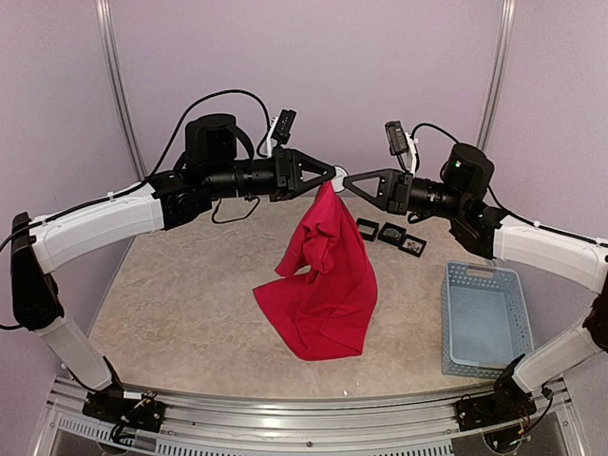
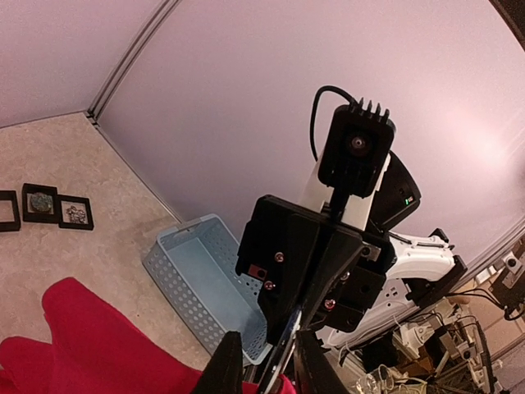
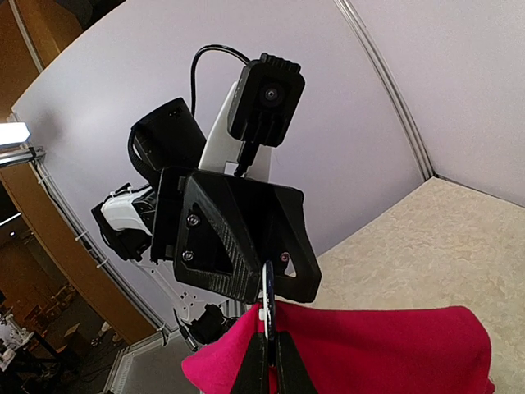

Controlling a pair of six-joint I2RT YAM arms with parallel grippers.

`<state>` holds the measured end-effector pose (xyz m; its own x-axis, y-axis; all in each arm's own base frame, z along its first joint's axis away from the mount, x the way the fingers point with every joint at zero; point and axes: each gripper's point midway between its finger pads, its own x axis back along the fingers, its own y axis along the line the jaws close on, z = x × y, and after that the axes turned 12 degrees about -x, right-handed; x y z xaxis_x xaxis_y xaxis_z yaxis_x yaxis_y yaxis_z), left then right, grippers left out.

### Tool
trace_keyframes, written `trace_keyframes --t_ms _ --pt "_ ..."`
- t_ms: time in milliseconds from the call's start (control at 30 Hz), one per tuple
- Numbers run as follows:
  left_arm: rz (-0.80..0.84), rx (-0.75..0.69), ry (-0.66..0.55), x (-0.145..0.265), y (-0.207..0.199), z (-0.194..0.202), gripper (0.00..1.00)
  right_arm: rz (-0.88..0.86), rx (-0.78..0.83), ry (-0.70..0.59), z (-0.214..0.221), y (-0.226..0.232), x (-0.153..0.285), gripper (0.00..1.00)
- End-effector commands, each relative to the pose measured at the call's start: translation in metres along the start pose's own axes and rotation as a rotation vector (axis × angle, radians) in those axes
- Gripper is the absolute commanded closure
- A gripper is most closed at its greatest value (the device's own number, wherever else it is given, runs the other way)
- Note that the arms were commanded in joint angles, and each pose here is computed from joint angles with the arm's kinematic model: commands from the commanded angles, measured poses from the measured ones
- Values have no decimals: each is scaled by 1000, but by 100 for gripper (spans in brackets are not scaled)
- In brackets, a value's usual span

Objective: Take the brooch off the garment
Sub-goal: Pass from the right arm to the left

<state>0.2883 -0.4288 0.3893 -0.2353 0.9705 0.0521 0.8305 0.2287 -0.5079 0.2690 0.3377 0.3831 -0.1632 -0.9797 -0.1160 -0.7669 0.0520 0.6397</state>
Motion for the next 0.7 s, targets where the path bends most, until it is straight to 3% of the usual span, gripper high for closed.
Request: trace_keyframes --t_ms 0,167,367,533,667 --pt "19 -3 12 -3 -4 3 86 -54 42 -12 -11 19 -4 100" --pt "36 -5 22 -3 -8 6 97 -40 40 -10 -11 17 -5 100" --pt "4 12 38 3 -3 18 100 38 43 -17 -11 3 -4 99" --pt "-85 36 60 11 5 25 100 118 65 -10 -8 -8 1 67" --pt "-209 80 105 16 24 38 100 222 90 33 5 -20 11 52"
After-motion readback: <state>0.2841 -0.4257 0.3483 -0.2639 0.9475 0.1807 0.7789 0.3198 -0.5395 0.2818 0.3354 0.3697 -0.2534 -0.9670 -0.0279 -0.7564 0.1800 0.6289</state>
